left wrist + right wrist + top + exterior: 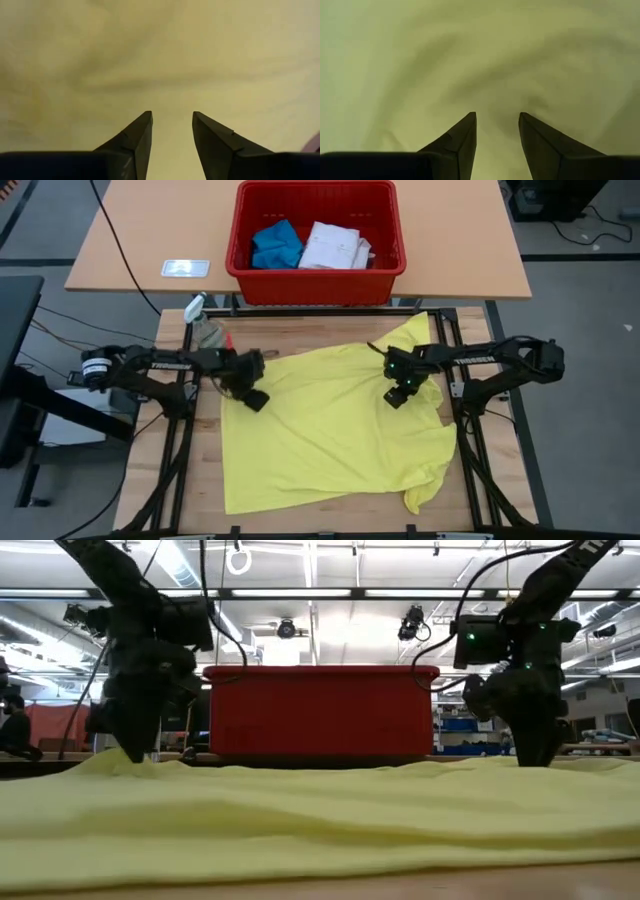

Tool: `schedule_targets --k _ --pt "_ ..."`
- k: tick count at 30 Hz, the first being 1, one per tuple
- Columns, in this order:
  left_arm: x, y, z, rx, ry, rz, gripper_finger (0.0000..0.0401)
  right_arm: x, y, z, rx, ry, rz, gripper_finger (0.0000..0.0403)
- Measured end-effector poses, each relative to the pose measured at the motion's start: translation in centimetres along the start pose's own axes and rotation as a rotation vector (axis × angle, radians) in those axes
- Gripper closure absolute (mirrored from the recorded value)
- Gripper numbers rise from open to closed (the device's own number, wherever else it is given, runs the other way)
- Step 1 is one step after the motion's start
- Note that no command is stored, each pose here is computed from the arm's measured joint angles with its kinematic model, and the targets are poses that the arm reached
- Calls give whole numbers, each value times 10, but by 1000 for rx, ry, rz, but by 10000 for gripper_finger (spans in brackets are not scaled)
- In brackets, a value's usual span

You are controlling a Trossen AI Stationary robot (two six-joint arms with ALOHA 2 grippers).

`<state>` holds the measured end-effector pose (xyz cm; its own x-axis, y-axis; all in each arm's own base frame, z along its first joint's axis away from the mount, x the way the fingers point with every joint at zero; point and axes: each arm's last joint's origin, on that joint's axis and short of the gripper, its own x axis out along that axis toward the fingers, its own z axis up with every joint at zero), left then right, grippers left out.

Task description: Fold Laundry from Bin

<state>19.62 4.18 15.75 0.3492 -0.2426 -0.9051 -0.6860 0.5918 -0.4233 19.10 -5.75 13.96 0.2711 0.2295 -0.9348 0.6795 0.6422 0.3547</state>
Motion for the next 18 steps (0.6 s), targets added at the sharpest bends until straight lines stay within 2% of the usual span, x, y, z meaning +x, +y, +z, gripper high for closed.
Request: schedule_targets --k 3,7,10,14,18 --pt "20 3 -29 -14 63 117 259 8 7 -3 -21 -28 -1 247" --pt "31 8 -57 -132 120 127 260 22 26 -4 -90 -42 42 247" --pt "25 9 -69 -159 132 187 260 31 42 3 -155 -54 93 247" --pt "6 19 -78 -231 101 384 259 37 59 20 -228 -32 130 247" --pt "-7 14 -78 -246 54 322 259 31 72 39 -258 -35 123 247"
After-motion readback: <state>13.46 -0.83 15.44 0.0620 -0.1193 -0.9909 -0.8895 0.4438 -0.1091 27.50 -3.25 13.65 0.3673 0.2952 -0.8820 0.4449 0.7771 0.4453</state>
